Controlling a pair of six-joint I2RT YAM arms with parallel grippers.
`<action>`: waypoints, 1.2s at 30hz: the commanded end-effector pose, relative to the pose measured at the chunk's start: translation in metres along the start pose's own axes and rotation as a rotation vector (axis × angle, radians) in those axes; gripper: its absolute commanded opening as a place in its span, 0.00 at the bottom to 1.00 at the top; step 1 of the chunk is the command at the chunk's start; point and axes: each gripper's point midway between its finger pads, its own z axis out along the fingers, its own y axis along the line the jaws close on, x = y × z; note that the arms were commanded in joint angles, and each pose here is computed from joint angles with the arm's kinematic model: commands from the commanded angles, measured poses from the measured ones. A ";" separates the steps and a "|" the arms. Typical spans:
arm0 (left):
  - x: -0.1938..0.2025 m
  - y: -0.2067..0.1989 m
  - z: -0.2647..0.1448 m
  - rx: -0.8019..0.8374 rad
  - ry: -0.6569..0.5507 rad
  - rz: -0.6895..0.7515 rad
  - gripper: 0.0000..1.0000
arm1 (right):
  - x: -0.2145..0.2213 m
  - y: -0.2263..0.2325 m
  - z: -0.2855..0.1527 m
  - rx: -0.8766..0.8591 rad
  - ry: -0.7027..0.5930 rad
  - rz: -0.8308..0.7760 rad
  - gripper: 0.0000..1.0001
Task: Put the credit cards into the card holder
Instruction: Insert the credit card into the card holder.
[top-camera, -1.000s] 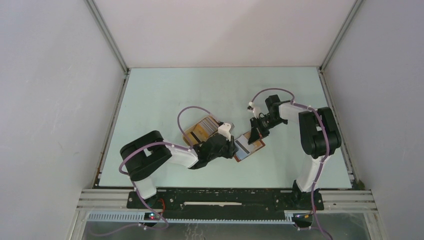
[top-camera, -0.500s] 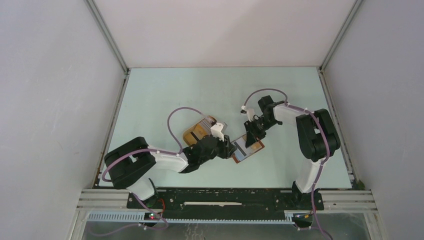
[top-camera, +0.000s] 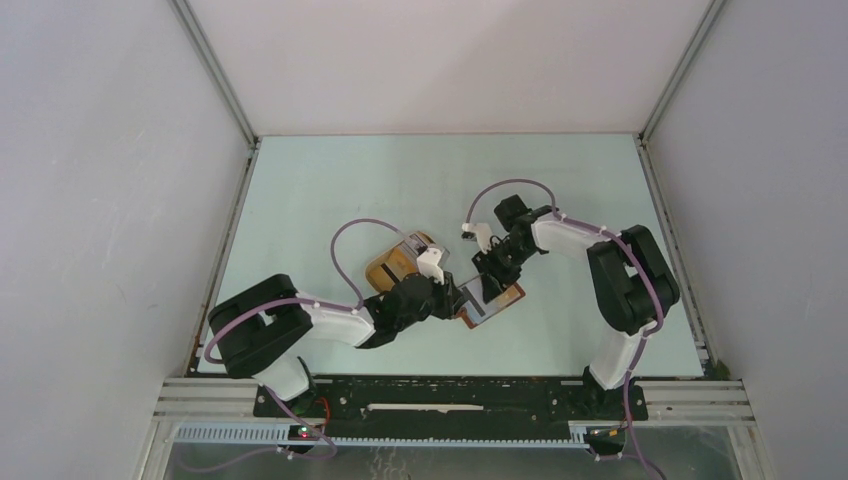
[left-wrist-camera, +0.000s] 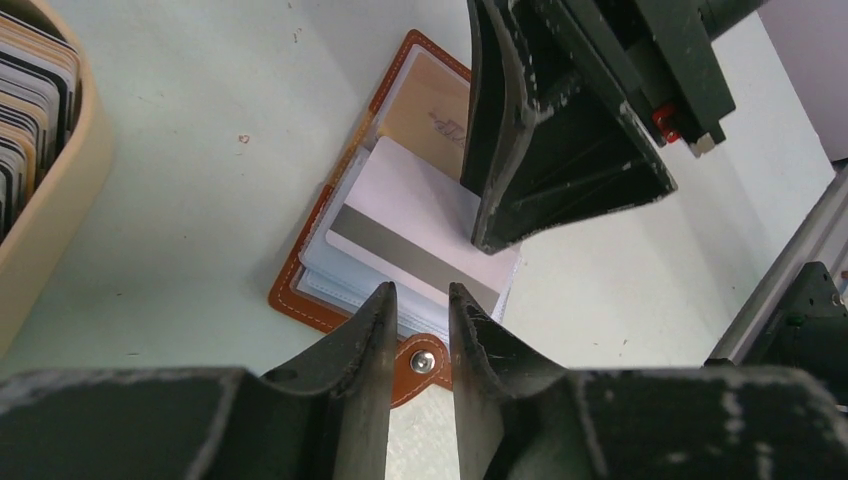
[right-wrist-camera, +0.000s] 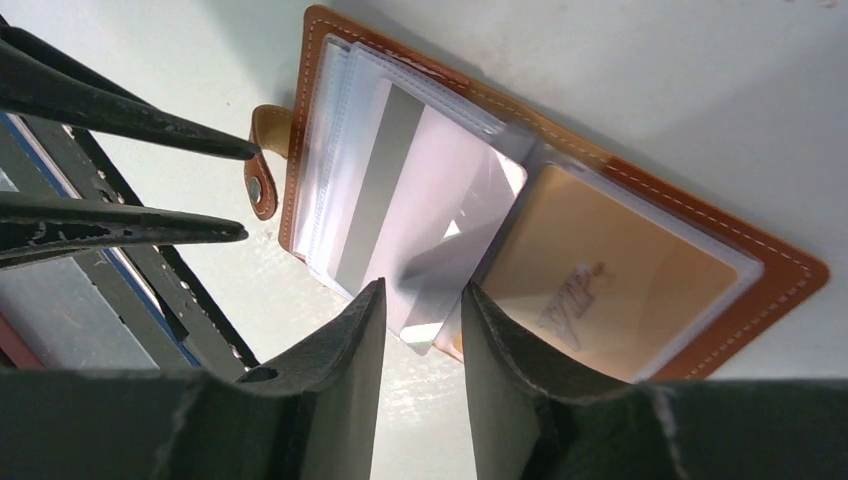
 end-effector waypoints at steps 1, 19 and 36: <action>-0.012 0.000 -0.005 -0.003 -0.049 -0.019 0.30 | -0.006 0.003 -0.004 0.046 0.008 -0.070 0.44; -0.022 -0.011 -0.021 0.076 -0.103 -0.018 0.33 | -0.009 0.025 -0.011 0.030 0.028 -0.195 0.67; -0.052 -0.029 -0.069 0.224 -0.254 -0.011 0.33 | -0.039 0.064 -0.074 0.023 -0.213 -0.409 0.58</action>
